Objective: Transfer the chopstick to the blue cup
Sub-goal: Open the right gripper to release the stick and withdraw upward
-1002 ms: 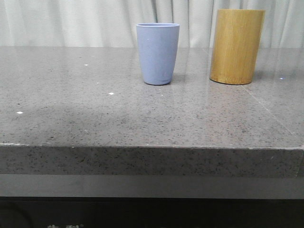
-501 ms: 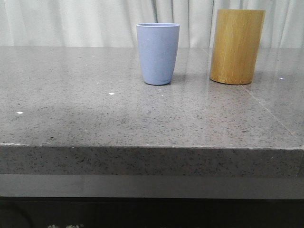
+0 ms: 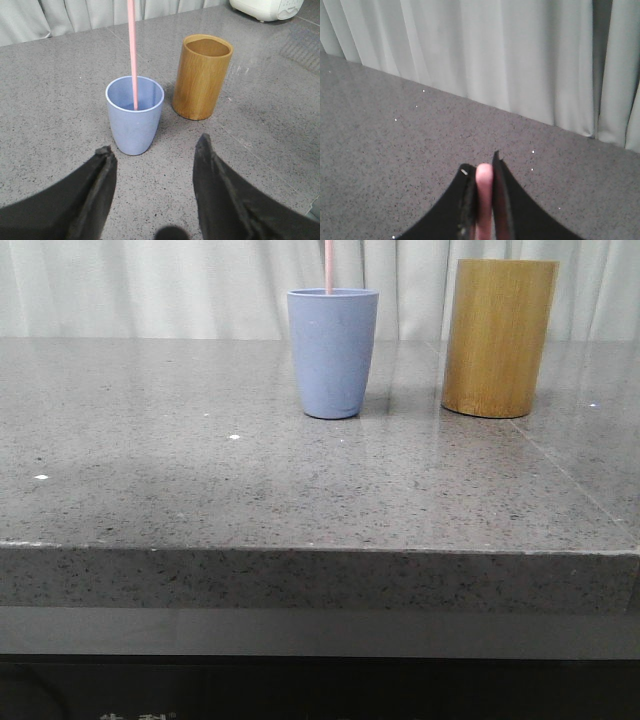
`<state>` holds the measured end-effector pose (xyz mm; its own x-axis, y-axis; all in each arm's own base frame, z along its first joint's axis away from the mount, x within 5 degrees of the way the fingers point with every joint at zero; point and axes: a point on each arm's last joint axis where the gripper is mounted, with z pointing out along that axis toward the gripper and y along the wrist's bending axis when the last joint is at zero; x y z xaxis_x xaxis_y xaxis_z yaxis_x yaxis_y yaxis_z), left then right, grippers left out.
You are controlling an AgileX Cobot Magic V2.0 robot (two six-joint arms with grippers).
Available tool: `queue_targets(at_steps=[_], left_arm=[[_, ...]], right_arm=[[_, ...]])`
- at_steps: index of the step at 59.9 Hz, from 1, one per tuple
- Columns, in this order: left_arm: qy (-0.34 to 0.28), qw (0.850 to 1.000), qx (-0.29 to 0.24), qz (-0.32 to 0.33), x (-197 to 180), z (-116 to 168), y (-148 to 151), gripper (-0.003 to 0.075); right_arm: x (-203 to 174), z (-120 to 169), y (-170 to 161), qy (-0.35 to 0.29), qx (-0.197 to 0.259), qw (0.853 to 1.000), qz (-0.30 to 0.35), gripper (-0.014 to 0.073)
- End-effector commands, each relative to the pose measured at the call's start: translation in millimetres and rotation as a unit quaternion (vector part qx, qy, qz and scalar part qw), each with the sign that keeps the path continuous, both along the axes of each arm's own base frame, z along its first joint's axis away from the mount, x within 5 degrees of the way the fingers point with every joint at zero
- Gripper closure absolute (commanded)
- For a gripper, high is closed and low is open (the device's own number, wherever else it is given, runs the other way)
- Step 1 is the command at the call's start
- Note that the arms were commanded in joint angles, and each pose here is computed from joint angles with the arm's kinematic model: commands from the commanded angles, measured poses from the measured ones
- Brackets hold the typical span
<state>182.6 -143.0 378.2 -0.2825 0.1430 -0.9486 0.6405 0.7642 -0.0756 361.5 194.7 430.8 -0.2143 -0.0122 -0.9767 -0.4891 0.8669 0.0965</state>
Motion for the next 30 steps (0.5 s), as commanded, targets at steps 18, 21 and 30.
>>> queue_targets(at_steps=[18,21,30], left_arm=[[-0.055,0.998,-0.043,0.010,-1.0,22.1,1.7,0.0363],[-0.055,0.998,-0.043,0.010,-1.0,22.1,1.7,0.0363],[-0.055,0.998,-0.043,0.010,-1.0,22.1,1.7,0.0363]], right_arm=[[-4.6,16.6,-2.4,-0.028,0.001,1.000,0.000,0.0379],[-4.6,16.4,-2.4,-0.027,-0.001,1.000,0.000,0.0312],[-10.8,21.2,-6.1,-0.024,-0.013,1.000,0.001,0.0266]])
